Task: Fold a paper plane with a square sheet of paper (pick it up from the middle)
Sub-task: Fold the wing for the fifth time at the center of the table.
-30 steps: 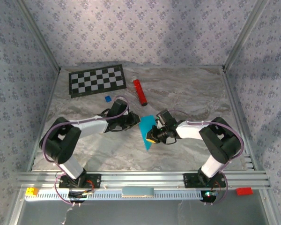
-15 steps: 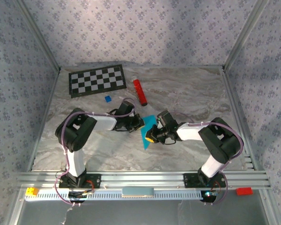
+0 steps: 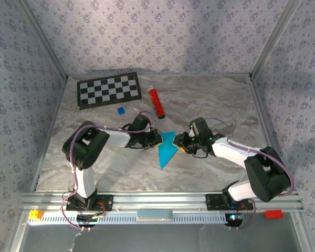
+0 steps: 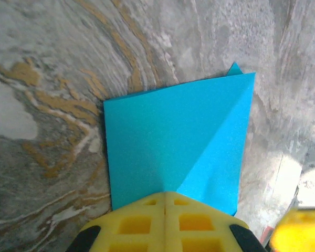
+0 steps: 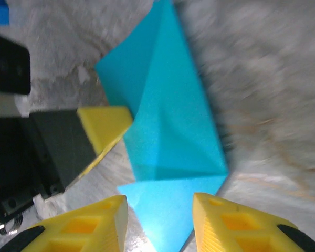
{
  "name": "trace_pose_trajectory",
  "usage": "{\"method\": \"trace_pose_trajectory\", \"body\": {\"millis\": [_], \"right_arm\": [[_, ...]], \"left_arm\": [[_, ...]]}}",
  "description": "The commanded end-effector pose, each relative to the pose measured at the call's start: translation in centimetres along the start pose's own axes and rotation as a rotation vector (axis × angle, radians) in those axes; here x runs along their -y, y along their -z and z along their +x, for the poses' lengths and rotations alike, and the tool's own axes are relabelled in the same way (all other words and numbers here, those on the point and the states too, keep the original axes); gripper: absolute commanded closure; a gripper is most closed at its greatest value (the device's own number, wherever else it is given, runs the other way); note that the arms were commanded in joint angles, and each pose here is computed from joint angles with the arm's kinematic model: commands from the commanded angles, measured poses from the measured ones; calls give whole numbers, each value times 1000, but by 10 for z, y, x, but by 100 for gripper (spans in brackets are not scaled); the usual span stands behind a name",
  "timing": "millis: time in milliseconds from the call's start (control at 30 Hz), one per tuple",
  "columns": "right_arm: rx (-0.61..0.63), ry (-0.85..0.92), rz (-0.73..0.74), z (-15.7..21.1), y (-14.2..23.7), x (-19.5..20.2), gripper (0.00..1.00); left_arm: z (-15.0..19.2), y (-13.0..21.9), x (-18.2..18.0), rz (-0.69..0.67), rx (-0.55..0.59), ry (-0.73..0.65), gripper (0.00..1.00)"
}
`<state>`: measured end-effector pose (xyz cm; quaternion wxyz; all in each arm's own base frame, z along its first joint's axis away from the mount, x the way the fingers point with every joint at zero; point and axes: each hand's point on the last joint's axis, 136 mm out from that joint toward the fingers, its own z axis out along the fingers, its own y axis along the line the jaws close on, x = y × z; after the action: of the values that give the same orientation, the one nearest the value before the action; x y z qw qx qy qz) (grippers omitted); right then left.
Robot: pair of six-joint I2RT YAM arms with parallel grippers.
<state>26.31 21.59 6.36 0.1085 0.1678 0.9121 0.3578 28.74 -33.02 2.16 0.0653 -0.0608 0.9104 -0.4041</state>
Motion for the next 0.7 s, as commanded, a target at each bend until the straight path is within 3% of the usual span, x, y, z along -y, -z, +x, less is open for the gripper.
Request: {"method": "trace_pose_trajectory", "body": {"millis": [0,667], "right_arm": [[-22,-40,38,5,5,27,60],[-117,6,-40,11,-10,19,60]], "left_arm": [[27,-4,-14,-39,-93,-37,96],[28,-9,-1,-45,-112,-73,96]]}}
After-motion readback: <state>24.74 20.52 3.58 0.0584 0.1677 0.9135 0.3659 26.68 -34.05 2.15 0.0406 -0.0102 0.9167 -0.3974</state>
